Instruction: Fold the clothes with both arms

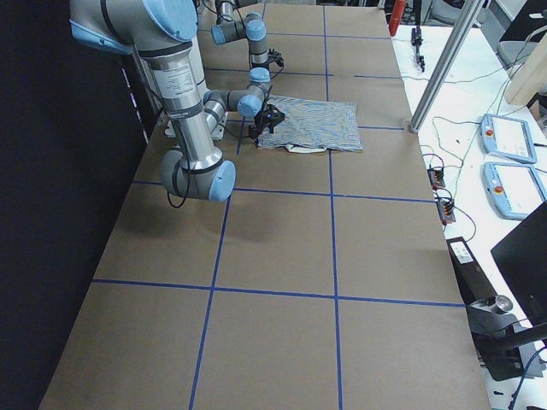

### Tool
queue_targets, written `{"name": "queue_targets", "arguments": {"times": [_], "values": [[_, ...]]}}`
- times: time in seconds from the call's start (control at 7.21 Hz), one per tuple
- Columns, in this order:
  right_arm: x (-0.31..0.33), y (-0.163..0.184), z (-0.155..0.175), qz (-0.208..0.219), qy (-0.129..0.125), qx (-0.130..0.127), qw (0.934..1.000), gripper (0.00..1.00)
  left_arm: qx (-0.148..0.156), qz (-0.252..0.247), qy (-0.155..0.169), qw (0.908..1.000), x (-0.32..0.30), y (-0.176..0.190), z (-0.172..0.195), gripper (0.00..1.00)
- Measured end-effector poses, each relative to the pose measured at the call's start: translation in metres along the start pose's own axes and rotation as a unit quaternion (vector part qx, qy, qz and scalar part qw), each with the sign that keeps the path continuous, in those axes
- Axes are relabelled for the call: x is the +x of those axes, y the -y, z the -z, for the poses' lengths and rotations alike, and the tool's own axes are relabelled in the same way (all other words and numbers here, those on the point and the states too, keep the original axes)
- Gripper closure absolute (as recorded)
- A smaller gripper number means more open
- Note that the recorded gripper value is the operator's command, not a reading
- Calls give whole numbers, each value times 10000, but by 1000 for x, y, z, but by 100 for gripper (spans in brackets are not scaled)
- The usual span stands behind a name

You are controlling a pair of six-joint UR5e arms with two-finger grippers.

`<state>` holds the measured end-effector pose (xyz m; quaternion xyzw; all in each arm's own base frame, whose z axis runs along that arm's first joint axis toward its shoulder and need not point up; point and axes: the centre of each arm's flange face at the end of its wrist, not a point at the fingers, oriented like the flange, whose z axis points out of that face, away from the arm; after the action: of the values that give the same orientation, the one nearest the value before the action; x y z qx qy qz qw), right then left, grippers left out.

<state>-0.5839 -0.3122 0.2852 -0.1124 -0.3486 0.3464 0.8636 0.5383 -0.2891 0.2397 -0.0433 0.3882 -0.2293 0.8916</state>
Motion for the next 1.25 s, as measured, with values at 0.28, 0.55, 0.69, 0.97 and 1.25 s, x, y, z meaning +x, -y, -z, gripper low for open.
{"name": "queue_targets", "arguments": {"times": [0.28,0.55,0.69,0.97,1.25], "values": [[-1,-1,0,-2,-2,-6,10000,69,0,-4,-7,10000,0,-1,1,100],[-3,-3,2,-1,19,-20,10000,100,0,-4,-15,10000,1,-1,1,100],[-3,-3,3,-28,25,-23,10000,100,0,-5,-19,10000,1,-1,1,100],[-3,-3,6,-109,47,-32,9999,100,-3,-6,-25,10000,2,-1,2,100],[-4,-4,6,-116,51,-39,9999,100,-11,-10,-25,10000,3,-2,2,100]]}}
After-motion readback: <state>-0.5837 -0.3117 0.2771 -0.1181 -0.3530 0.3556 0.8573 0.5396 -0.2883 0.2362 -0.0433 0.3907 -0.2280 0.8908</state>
